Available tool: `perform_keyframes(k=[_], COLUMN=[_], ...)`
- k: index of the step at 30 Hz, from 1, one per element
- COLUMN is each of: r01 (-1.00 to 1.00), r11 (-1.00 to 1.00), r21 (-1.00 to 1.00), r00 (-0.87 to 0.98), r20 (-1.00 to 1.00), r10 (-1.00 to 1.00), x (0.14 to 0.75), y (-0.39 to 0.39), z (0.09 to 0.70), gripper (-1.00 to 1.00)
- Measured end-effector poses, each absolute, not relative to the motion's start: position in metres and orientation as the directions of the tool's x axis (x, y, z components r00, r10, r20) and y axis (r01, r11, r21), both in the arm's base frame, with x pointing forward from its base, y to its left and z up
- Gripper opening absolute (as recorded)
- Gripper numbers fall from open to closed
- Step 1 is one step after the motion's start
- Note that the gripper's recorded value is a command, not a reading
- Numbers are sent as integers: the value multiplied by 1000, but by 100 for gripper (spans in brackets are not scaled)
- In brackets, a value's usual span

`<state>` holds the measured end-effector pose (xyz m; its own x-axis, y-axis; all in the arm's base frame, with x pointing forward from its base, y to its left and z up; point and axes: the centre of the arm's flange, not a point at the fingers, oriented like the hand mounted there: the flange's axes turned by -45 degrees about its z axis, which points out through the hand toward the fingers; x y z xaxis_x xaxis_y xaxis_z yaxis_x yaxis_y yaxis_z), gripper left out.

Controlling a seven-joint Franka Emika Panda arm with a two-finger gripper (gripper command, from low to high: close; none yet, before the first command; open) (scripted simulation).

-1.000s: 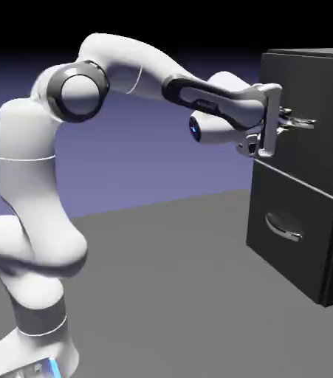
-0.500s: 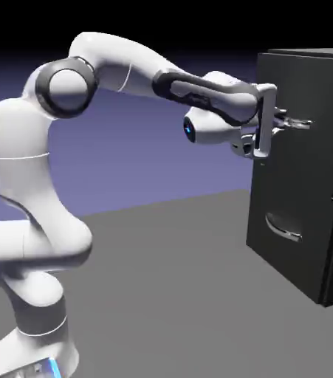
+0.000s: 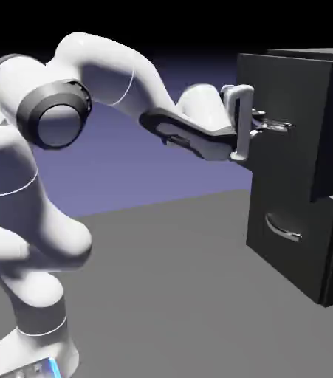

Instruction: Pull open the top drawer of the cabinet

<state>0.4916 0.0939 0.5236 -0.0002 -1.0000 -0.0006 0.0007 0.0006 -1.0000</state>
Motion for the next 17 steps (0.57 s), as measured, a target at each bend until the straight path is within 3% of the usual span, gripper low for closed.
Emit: perform_keyframes(k=[10, 11, 17], r01=[1, 1, 0], r11=[0, 0, 1], r21=[-1000, -1000, -1000], r00=[1, 1, 1], r20=[0, 0, -1], r10=[-1000, -1000, -1000], x=[374, 368, 321], y=[94, 94, 94], z=[523, 523, 524], gripper=[-100, 100, 100])
